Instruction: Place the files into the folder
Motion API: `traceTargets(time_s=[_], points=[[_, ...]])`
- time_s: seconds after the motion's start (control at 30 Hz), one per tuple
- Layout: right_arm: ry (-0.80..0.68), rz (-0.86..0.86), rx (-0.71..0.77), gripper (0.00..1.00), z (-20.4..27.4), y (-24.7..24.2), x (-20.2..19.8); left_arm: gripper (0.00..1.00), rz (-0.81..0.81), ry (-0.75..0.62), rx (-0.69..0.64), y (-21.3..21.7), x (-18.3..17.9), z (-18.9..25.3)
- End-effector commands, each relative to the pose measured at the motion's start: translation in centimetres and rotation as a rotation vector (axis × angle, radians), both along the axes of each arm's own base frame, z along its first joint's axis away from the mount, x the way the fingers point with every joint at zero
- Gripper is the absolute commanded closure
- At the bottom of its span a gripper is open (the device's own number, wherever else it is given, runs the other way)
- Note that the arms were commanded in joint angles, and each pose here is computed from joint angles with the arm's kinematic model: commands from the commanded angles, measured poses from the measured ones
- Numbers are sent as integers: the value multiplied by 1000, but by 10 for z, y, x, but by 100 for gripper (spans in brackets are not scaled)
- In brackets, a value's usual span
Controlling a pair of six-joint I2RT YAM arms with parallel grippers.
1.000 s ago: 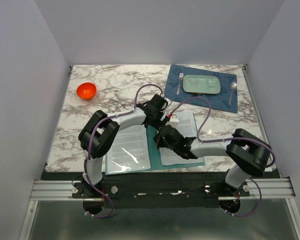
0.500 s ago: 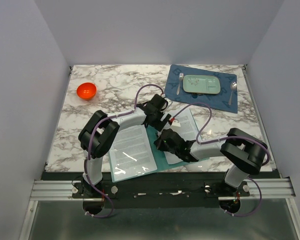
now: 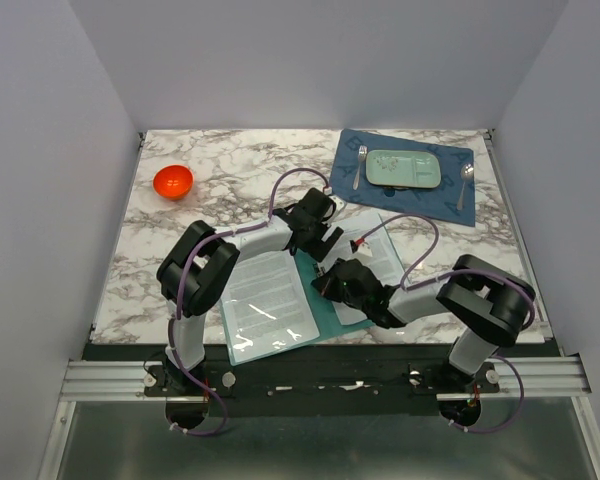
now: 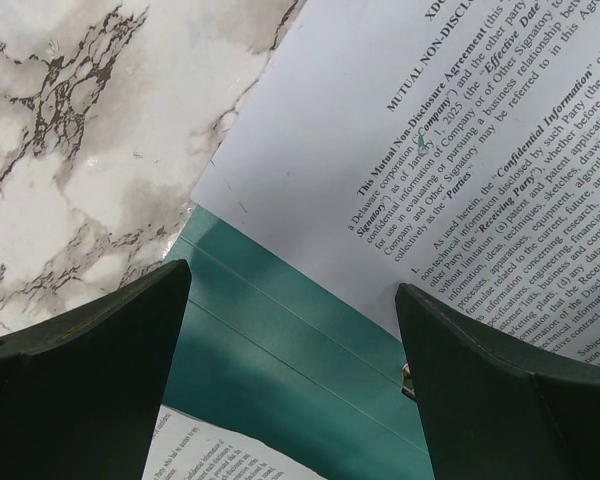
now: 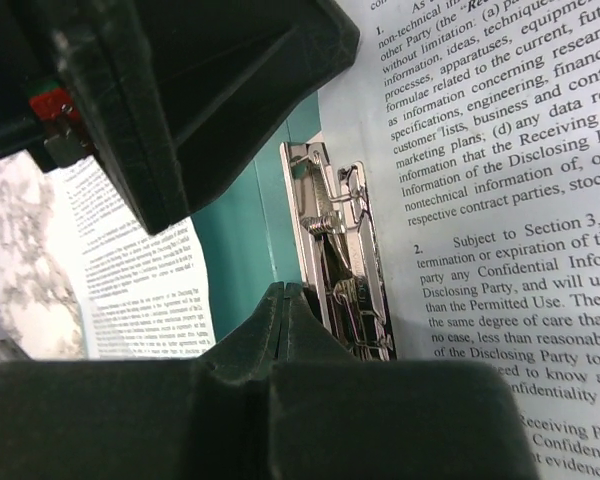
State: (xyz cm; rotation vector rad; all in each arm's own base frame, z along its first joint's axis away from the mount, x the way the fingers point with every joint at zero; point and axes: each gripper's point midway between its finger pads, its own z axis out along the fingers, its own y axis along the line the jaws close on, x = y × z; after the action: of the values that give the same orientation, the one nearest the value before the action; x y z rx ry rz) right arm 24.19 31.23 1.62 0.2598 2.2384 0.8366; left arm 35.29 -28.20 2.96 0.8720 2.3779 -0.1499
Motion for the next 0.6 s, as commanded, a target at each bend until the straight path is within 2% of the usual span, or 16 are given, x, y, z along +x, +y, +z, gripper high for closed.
traceTargets(time_s=[0.0,0.3,0.57], points=[[145,-30,-195,99,-71,-53,-21,1,-23,62,159,33,-19,-28],[227,-32,-108,99,-91,-47,-30,1,-39,52,186,38,-19,-27],[276,-56,-104,99,-103,-60,-40,1,-44,51,186,38,-20,-28]])
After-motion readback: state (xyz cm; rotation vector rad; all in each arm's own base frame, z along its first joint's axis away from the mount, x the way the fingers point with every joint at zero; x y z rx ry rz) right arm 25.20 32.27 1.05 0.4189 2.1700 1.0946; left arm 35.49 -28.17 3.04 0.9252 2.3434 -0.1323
